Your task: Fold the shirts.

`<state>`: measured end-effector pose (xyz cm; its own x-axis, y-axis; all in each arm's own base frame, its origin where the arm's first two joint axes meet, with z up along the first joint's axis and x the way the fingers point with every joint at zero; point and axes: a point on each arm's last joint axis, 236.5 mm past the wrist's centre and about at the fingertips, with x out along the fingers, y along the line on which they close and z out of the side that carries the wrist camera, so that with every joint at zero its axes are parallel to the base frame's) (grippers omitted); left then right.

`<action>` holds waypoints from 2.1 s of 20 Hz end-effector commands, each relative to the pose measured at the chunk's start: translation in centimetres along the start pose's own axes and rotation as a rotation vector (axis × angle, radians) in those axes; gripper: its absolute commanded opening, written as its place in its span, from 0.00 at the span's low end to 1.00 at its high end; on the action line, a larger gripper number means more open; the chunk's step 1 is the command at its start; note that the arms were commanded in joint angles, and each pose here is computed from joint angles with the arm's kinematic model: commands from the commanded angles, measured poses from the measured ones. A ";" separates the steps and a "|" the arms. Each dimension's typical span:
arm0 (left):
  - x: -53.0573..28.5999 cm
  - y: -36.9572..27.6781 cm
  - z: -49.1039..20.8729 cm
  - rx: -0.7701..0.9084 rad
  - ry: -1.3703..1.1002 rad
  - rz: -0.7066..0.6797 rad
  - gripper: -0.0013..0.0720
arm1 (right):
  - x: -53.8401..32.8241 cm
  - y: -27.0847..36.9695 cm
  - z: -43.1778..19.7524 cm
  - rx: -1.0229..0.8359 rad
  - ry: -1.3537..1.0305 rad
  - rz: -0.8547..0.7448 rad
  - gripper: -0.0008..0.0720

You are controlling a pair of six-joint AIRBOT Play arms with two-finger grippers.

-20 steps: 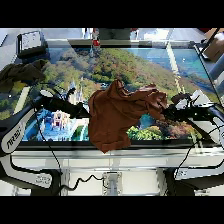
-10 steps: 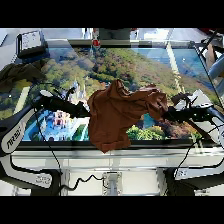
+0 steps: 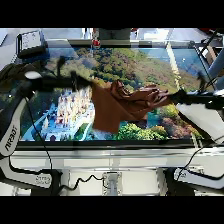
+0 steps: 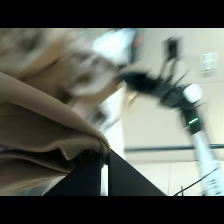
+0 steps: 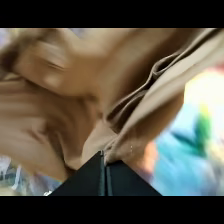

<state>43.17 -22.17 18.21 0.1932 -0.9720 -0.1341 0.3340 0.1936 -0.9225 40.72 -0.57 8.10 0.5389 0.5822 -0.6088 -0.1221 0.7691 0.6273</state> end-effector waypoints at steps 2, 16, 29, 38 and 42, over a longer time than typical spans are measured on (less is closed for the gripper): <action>-3.1 -16.5 2.4 0.333 -0.055 -0.209 0.04 | -10.5 11.8 5.0 -0.358 -0.213 -0.052 0.05; -29.5 -20.8 -0.1 0.639 -0.533 1.198 0.04 | -28.9 24.7 4.5 -0.731 -0.600 -0.506 0.05; -11.3 12.9 -2.3 0.147 0.054 0.957 0.03 | 1.2 6.1 1.7 -0.347 0.033 -0.207 0.05; -8.8 8.6 4.0 0.291 -0.047 0.909 0.03 | 2.6 4.4 2.5 -0.414 0.032 -0.308 0.05; -9.3 9.0 3.0 0.277 0.004 0.938 0.04 | 2.5 4.4 2.1 -0.413 0.047 -0.308 0.05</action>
<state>47.50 -11.26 12.37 0.5062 -0.4237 -0.7511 0.2500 0.9057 -0.3424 43.55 3.93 10.75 0.5769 0.3281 -0.7480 -0.2909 0.9383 0.1872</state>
